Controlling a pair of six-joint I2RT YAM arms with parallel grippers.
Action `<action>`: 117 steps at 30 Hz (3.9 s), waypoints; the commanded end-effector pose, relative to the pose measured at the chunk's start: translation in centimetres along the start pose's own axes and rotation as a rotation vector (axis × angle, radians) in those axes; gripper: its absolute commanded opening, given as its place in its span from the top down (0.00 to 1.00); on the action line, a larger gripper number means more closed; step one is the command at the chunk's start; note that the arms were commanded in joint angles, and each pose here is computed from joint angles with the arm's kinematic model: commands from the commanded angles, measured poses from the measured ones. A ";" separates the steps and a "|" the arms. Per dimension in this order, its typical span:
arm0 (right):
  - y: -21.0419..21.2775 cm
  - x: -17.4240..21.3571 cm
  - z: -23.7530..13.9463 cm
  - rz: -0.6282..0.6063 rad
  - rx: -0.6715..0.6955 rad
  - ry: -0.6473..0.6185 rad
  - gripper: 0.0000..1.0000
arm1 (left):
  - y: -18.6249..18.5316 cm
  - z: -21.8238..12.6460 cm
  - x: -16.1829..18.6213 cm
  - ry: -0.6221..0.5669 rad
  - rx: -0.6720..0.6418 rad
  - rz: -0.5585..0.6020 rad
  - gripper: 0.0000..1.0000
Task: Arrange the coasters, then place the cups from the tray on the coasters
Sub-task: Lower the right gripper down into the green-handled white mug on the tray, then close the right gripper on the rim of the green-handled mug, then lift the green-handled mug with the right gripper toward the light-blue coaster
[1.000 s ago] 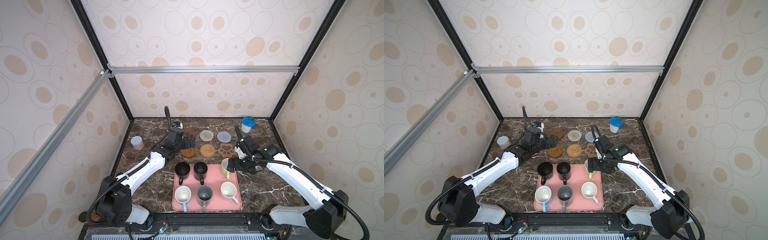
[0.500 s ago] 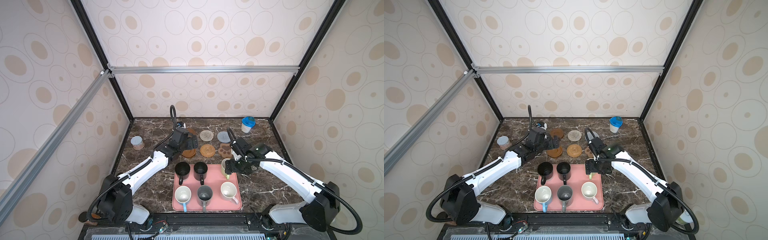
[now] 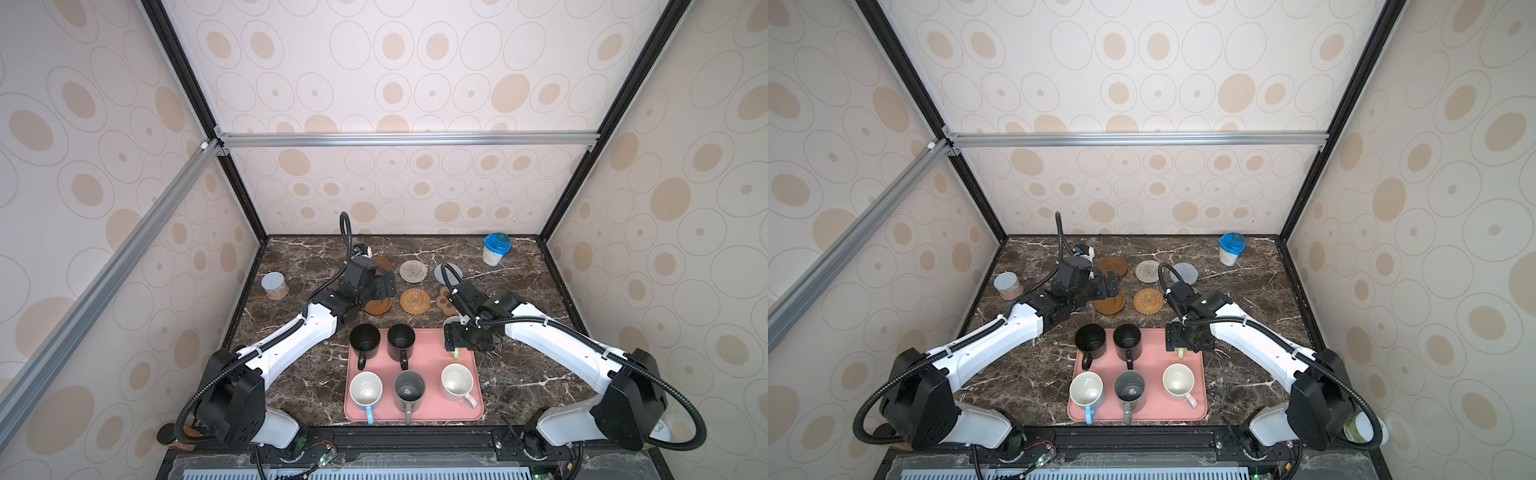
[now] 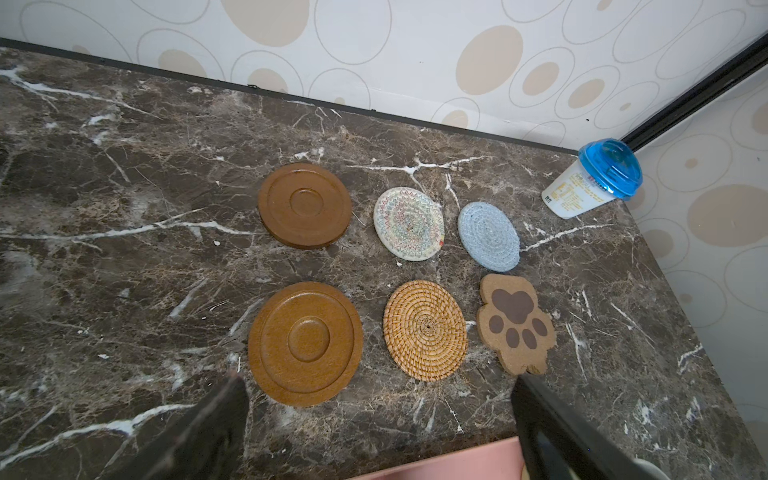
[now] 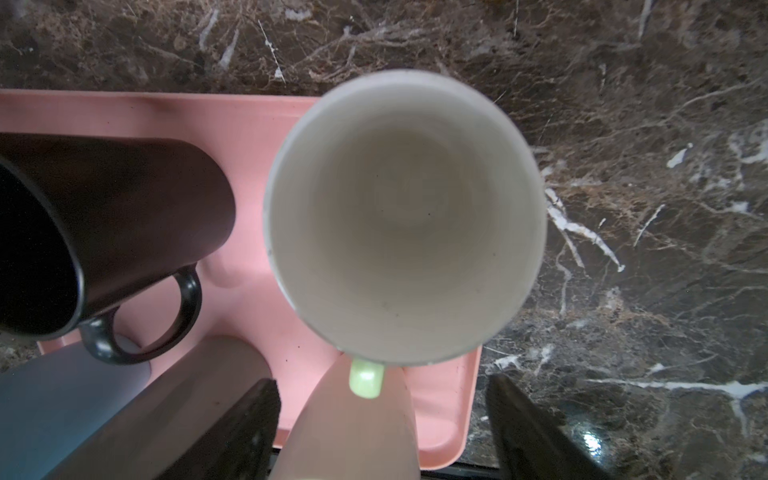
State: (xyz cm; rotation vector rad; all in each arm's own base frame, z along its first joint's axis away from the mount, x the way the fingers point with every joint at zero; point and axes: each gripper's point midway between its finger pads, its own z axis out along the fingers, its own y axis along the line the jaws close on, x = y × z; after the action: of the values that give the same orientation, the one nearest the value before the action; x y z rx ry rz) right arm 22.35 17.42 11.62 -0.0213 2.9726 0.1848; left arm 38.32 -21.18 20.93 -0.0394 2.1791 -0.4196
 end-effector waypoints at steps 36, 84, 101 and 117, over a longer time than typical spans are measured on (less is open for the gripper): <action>-2.6 -0.3 4.1 -0.039 0.191 -0.009 0.56 | -1.2 0.6 0.1 0.001 0.045 -0.002 0.00; -1.8 -2.8 1.3 -0.082 0.138 -0.171 0.94 | -0.1 -0.5 0.4 -0.028 0.022 -0.016 0.00; -1.1 -5.1 -1.2 -0.122 0.136 -0.264 0.94 | 0.4 -1.0 0.6 -0.035 0.011 -0.017 0.00; 0.0 -11.3 -1.8 -0.244 0.106 -0.269 0.92 | 1.0 -2.0 0.8 -0.053 0.005 -0.021 0.00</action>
State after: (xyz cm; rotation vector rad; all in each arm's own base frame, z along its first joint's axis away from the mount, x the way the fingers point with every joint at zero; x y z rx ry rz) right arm 31.07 16.83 13.39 -0.2606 2.7441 -0.0339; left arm 36.54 -20.03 19.62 -0.0480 2.1715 -0.4237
